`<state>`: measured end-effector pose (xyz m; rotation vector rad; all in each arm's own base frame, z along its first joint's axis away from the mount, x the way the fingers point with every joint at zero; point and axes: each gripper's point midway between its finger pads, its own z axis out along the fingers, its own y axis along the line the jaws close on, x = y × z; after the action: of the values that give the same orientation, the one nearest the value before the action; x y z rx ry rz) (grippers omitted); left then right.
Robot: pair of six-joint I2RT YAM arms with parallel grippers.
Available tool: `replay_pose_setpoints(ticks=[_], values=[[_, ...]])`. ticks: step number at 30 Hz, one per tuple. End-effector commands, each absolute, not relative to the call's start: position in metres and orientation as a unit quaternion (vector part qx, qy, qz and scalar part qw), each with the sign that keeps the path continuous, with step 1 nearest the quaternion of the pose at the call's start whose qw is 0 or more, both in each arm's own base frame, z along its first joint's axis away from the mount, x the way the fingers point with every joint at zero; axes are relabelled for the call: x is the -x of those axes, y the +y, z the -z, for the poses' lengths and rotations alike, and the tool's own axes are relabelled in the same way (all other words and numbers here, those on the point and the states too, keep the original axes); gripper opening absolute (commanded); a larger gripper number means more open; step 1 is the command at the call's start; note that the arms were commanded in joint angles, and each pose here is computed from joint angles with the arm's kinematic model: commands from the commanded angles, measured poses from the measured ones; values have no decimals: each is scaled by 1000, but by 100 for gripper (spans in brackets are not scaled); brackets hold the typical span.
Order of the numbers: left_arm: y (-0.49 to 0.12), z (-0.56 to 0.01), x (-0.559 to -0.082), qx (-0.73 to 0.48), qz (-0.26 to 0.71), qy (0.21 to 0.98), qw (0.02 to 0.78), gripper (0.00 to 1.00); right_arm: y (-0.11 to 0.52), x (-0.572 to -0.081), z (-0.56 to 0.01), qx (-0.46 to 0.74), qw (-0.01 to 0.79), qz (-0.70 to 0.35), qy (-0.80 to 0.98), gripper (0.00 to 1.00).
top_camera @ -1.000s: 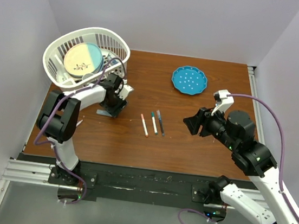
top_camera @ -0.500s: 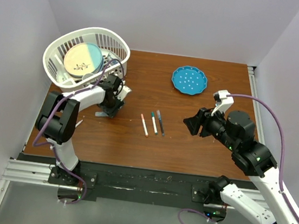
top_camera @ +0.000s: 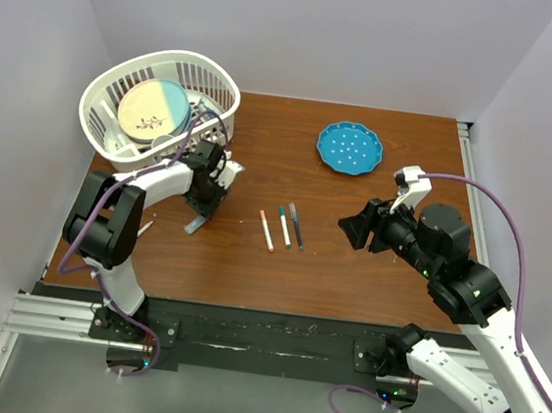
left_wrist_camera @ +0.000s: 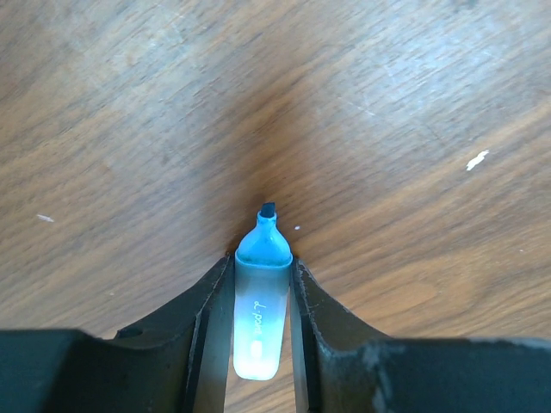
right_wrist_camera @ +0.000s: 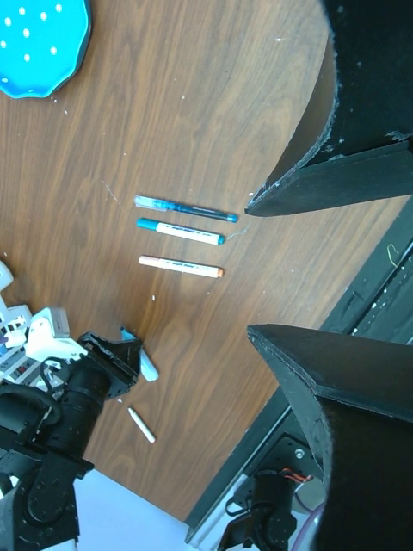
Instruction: Insert the pens into the pen caps
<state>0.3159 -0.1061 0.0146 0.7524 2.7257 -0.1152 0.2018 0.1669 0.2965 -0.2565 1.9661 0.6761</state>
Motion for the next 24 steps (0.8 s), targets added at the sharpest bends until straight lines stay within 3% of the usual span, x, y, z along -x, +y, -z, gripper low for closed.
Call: replay_pose_setpoints(ticks=[1, 7, 15, 24], values=[[-127, 2, -286, -253, 96, 956, 116, 3, 172, -203, -304, 104, 509, -296, 801, 58], [-142, -8, -291, -215, 120, 957, 154, 0, 186, -201, -275, 89, 481, -333, 806, 62], [-202, -78, -309, -111, 261, 922, 264, 0, 215, -216, -257, 52, 467, -401, 786, 61], [-277, -154, -304, -64, 369, 870, 321, 0, 260, -243, -235, 73, 452, -415, 786, 59]])
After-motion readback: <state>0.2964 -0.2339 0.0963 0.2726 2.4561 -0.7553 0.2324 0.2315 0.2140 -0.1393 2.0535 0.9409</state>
